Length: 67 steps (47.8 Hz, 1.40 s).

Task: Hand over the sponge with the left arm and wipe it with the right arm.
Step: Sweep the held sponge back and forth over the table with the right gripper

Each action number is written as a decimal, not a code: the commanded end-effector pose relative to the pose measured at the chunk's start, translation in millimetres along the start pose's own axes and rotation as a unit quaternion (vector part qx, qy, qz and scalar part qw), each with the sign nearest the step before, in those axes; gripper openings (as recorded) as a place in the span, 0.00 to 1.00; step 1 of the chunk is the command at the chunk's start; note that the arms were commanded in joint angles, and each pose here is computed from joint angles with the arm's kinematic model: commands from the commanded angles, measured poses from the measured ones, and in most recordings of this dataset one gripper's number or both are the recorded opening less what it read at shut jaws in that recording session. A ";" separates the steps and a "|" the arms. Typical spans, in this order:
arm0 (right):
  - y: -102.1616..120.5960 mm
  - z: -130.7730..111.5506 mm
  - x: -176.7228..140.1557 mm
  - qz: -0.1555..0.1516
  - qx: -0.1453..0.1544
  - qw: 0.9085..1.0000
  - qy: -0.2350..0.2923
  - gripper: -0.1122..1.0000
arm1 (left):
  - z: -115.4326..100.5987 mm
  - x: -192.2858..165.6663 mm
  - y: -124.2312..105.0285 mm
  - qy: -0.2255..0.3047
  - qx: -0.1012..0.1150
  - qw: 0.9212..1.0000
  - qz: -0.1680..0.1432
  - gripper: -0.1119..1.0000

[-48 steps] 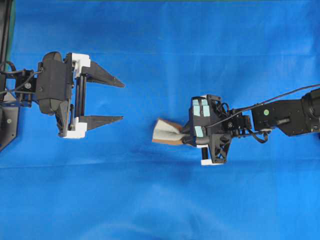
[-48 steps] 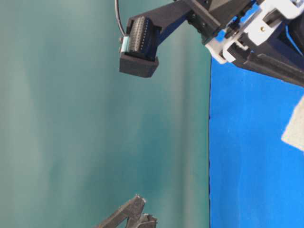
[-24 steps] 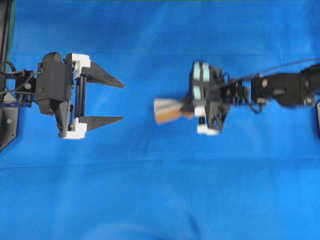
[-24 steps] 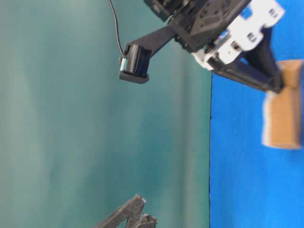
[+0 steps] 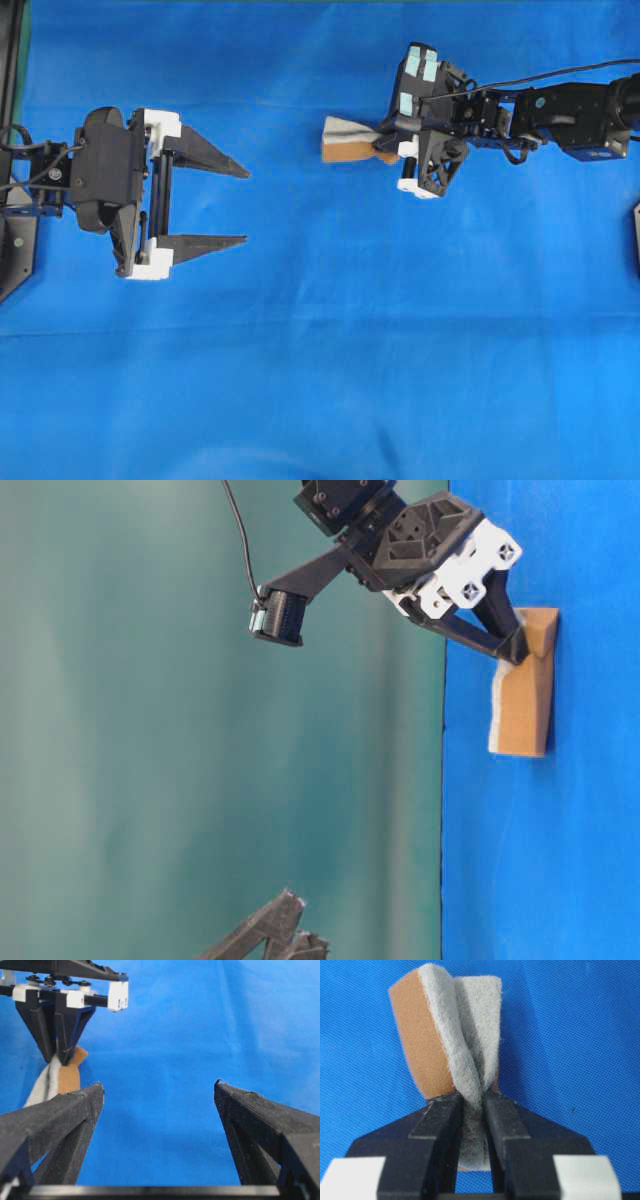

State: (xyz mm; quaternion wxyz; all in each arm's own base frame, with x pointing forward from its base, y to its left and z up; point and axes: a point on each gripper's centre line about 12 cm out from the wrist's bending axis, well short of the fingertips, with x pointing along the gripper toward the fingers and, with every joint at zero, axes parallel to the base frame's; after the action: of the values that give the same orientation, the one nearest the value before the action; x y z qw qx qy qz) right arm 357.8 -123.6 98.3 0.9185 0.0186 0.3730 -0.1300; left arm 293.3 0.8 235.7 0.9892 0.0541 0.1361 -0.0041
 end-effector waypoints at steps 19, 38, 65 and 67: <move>133.6 13.4 -22.8 0.127 -0.062 0.990 -0.025 0.29 | 5.6 -0.3 -0.2 -0.012 0.000 1.000 0.000 0.90; 185.0 5.2 -37.4 0.174 -0.068 0.982 -0.001 0.29 | 6.2 -0.2 -0.1 -0.012 0.000 1.000 0.000 0.90; 57.3 17.9 -13.1 0.053 -0.031 0.998 0.006 0.29 | 5.0 -0.4 -0.2 -0.011 -0.003 1.000 0.000 0.90; 49.2 18.7 -12.4 0.046 -0.027 0.999 0.005 0.29 | 5.0 -0.4 -0.7 -0.011 -0.002 1.000 -0.001 0.90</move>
State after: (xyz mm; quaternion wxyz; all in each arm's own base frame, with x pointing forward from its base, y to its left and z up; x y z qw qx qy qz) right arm 374.5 -58.2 103.1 0.9154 0.0116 0.3980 -0.0592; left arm 292.8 0.8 235.6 0.9892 0.0533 0.1361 -0.0040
